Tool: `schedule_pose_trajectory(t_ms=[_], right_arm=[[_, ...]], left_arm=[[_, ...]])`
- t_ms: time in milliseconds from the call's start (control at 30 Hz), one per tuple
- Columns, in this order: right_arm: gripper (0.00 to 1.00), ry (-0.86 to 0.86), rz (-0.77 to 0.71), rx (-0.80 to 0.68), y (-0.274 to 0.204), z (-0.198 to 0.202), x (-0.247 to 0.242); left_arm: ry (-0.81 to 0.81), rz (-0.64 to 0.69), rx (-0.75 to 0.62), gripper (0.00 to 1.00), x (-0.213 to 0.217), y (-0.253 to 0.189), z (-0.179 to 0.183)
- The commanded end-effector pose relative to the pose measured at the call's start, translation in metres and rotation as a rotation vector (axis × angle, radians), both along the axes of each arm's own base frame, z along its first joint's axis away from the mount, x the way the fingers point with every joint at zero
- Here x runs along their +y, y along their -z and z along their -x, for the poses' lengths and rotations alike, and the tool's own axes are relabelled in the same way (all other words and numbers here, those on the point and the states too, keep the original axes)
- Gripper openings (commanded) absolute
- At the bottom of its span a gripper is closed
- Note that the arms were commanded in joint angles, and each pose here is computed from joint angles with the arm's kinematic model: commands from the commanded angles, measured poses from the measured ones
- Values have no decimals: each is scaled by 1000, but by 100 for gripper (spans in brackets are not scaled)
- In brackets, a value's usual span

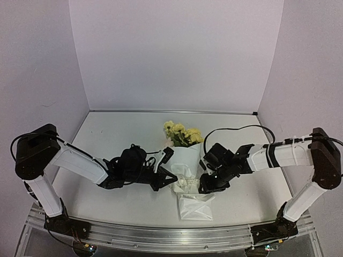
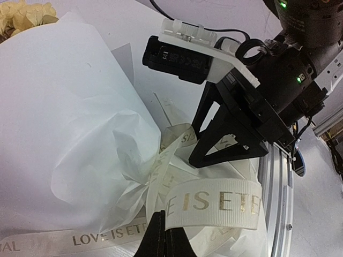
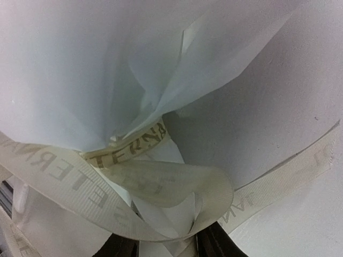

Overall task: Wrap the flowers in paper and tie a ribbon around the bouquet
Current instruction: Cross the half-tied ribbon over the folded bouquet.

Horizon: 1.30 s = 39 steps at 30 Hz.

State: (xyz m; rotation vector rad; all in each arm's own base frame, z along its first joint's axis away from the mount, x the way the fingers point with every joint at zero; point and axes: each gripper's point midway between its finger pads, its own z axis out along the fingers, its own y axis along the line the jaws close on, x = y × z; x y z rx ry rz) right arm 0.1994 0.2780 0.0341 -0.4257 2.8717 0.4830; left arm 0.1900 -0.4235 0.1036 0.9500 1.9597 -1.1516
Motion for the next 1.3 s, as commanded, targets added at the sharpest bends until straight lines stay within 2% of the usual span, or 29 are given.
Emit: schedule_pose_trajectory(t_ms=[0, 200, 467, 633, 800, 1133, 1267], right_arm=[[39, -47, 13, -93, -27, -5, -6], [50, -172, 5, -193, -67, -7, -7], [57, -425, -163, -277, -92, 12, 23], [56, -571, -259, -271, -93, 32, 42], [54, -662, -285, -258, -89, 45, 55], [49, -692, -241, -216, -69, 53, 64], [43, -681, -221, -216, -67, 50, 64]], left_arm=[[17, 73, -29, 0, -2, -31, 6], [23, 81, -30, 0, -4, -40, 6], [45, 97, -24, 0, -12, -50, 6], [49, 92, -19, 0, -14, -50, 5], [53, 91, -15, 0, -15, -50, 5], [48, 83, -12, 0, -14, -51, 5], [47, 84, -13, 0, -13, -52, 5]])
